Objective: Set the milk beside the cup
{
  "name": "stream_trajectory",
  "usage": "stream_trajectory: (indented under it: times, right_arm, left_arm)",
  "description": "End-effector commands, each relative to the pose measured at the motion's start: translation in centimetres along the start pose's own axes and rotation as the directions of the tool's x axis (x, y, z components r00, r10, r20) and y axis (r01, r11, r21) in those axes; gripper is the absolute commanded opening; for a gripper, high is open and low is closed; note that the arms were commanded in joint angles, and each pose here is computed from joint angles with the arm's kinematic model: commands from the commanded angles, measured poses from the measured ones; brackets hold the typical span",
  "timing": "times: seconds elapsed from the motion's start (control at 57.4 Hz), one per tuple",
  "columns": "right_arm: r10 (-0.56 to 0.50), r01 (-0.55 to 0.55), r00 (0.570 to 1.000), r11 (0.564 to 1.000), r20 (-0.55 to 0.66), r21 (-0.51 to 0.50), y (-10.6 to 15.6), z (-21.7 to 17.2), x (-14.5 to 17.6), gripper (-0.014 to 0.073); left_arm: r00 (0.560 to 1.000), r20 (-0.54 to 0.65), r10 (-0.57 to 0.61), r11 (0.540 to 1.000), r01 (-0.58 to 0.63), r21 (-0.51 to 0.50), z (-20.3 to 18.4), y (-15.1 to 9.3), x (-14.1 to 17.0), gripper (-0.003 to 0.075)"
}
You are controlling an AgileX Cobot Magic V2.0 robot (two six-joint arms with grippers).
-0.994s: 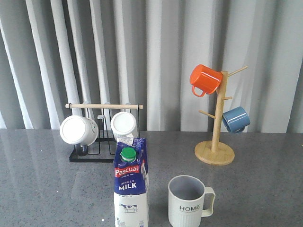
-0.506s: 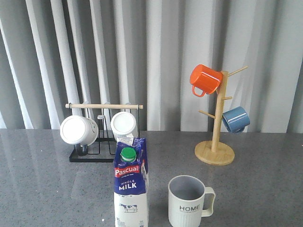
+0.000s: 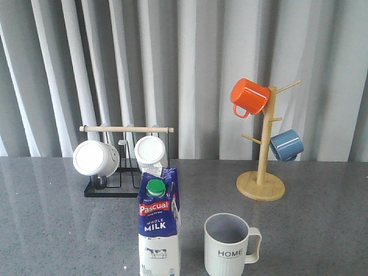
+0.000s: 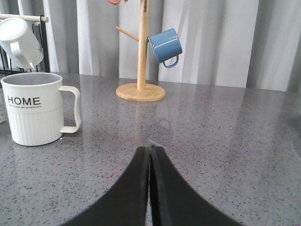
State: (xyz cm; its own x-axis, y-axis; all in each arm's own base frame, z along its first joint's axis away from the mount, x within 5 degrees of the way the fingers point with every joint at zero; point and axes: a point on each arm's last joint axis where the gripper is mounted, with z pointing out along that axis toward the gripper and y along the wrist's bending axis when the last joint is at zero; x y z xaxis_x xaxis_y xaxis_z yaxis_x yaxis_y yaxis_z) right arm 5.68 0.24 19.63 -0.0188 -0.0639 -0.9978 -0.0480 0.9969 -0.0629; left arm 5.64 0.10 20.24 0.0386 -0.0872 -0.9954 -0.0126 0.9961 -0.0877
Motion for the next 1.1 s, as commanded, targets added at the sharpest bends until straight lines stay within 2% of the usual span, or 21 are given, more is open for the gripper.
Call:
stream_trajectory:
  times: [0.0,0.209,1.081]
  right_arm:
    - [-0.008,0.007,0.997,1.0,0.082,0.013,-0.04,-0.08,-0.47,-0.0009]
    - [0.024,-0.032,0.996,0.995,0.081,0.097,-0.53,-0.1,-0.46,-0.0009]
    - [0.022,-0.029,0.997,0.995,0.074,0.093,-0.51,-0.1,-0.42,-0.0009]
  left_arm:
    - [0.995,0.096,-0.02,1.0,0.019,0.015,-0.18,-0.14,-1.19,-0.0007]
    - [0.995,0.096,-0.02,1.0,0.019,0.015,-0.18,-0.14,-1.19,-0.0007]
    - [0.995,0.096,-0.02,1.0,0.019,0.015,-0.18,-0.14,-1.19,-0.0007]
